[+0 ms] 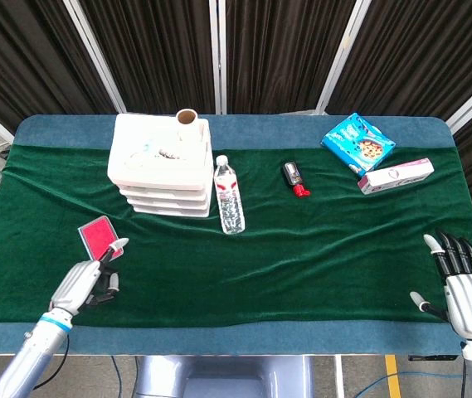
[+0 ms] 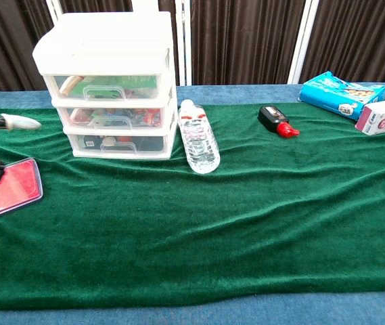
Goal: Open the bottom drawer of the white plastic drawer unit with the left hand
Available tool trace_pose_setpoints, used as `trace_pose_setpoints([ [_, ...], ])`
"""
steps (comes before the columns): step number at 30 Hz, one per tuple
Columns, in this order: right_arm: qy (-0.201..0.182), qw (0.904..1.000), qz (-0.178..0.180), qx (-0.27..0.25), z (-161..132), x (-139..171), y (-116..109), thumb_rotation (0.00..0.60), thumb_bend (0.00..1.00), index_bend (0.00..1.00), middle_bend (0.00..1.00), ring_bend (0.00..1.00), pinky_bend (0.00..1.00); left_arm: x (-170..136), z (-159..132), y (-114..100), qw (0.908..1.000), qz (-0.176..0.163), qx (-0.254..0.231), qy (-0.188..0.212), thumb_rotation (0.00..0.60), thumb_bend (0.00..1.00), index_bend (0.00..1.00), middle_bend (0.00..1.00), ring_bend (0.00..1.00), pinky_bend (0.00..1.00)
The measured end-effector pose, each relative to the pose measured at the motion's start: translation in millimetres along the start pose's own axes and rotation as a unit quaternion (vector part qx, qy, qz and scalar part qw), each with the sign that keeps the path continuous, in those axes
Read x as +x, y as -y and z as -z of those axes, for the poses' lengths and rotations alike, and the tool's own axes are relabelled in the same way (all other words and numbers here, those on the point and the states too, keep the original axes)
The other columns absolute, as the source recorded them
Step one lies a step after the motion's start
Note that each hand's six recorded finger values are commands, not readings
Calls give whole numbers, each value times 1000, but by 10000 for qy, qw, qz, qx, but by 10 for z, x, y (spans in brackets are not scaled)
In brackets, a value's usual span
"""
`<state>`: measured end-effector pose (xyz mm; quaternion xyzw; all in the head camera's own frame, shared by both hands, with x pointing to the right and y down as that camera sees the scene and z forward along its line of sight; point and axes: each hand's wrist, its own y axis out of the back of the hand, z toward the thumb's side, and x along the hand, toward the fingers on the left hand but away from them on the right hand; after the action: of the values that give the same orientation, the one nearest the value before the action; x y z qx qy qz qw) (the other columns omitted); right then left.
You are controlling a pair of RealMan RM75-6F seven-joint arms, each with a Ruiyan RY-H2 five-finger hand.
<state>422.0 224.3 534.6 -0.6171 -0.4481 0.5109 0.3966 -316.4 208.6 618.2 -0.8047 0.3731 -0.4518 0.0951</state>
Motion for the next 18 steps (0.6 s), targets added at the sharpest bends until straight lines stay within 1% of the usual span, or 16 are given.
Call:
trace_pose_setpoints([
  [4,6,10000,1,-46,9,-1,-12,600,34,15,0,0,0,152,-62,33,9995,95,-294,9,600,788,0,745,672,625],
  [9,-2,10000,2,-100,12,-1,-25,600,35,15,0,0,0,316,-46,91,9991,73,-402,-57,600,808,0,745,672,625],
  [12,12,9999,1,-158,26,-5,-36,600,35,15,0,0,0,436,-74,131,9976,94,-681,-106,600,821,0,747,674,630],
  [18,37,9997,-14,-234,57,-15,-48,600,34,15,0,0,0,669,-133,187,9904,196,-1355,-200,600,836,0,748,675,633],
])
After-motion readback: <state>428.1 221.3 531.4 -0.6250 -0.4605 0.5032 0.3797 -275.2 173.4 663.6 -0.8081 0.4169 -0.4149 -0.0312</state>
